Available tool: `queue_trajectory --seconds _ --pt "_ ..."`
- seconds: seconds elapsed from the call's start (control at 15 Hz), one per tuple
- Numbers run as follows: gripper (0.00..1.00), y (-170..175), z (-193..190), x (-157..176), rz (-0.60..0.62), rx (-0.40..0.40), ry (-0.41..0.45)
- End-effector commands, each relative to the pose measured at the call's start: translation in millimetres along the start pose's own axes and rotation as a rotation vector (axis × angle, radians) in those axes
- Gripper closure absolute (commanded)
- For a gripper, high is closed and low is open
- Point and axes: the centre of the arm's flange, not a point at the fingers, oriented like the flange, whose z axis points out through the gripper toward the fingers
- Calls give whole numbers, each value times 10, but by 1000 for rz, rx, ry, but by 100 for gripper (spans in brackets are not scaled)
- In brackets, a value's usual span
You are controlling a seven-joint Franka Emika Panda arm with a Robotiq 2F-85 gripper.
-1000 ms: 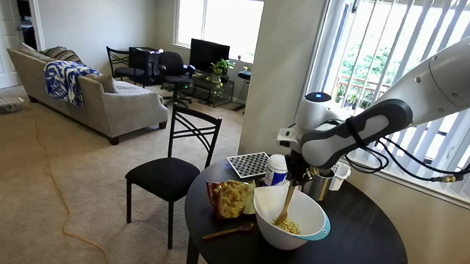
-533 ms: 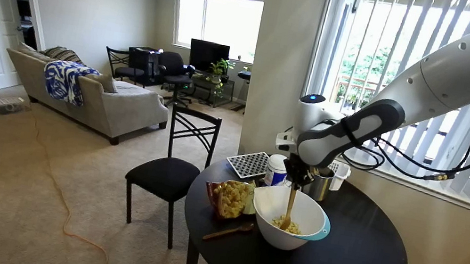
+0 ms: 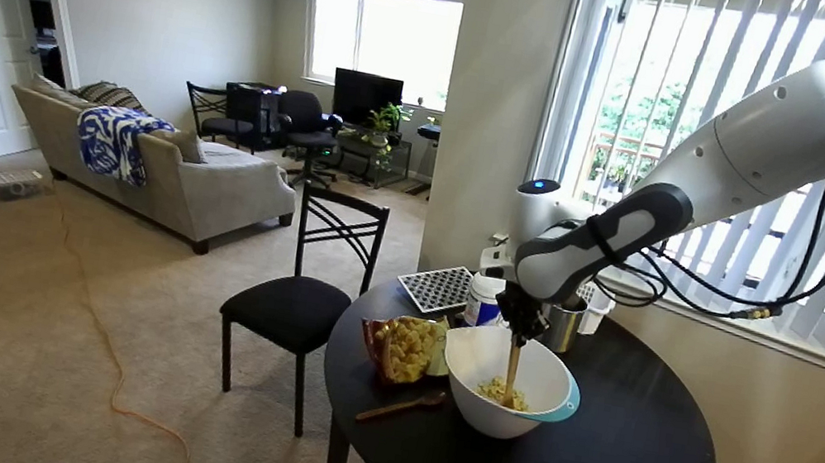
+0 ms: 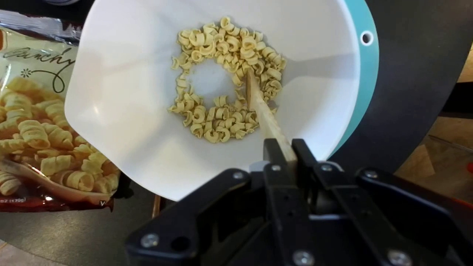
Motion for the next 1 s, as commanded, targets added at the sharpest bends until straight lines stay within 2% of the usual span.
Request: queue_trajectory --seconds 0.0,0.33,0.47,0.6,0.93 --pt "97 26 149 4 -60 36 35" --pt "97 175 -23 132 -84 -42 275" --pt "97 254 -81 167 -66 -69 346" --pt "97 312 -133 173 -52 -84 369" --pt "97 374 -224 163 -47 -109 320"
